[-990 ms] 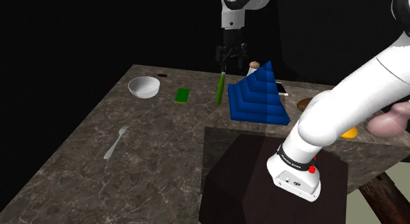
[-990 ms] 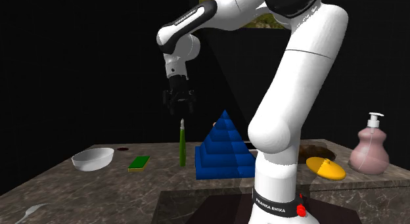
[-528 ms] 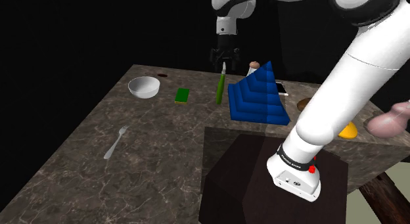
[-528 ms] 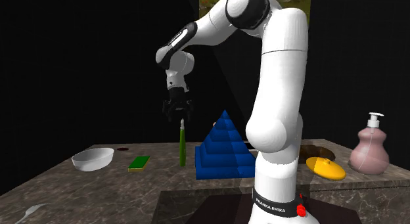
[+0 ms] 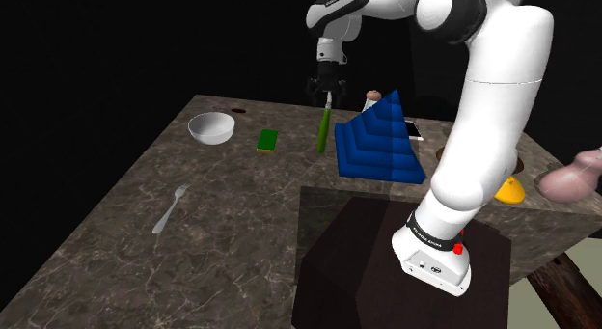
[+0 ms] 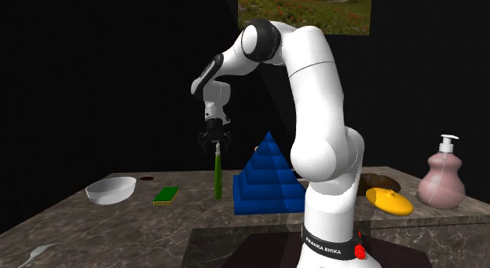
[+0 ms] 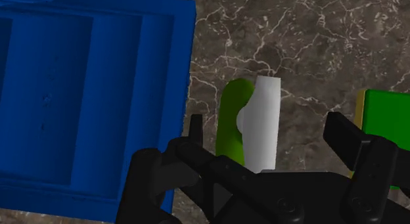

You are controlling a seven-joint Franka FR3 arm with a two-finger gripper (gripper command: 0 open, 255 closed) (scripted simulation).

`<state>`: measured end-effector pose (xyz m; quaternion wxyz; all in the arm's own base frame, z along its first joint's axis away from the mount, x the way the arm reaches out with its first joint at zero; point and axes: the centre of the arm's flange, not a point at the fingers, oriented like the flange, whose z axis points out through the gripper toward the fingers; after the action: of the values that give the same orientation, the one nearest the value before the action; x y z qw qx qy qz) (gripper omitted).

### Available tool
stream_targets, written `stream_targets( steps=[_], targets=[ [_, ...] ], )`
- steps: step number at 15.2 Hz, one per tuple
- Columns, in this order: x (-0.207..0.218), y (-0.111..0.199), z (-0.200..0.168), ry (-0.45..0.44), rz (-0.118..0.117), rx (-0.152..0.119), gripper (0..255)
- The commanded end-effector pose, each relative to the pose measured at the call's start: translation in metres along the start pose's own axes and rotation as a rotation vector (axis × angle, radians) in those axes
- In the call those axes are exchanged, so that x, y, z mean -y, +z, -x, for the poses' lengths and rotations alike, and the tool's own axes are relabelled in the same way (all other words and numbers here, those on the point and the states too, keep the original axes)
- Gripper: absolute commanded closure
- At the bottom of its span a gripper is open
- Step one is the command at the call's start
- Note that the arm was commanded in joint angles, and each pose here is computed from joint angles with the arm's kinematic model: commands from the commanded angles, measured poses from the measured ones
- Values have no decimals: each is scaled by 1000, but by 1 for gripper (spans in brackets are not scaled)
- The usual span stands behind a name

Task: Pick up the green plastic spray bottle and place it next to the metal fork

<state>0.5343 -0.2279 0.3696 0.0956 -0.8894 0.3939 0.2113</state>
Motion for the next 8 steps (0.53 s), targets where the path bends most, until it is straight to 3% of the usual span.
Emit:
stream_targets(
  steps=[1,4,8],
  targets=[
    [-10,6,-29,54,-23,24,0],
    [-24,15,-65,123,-51,54,0],
    [-23,36,-64,123,-51,54,0]
  ],
)
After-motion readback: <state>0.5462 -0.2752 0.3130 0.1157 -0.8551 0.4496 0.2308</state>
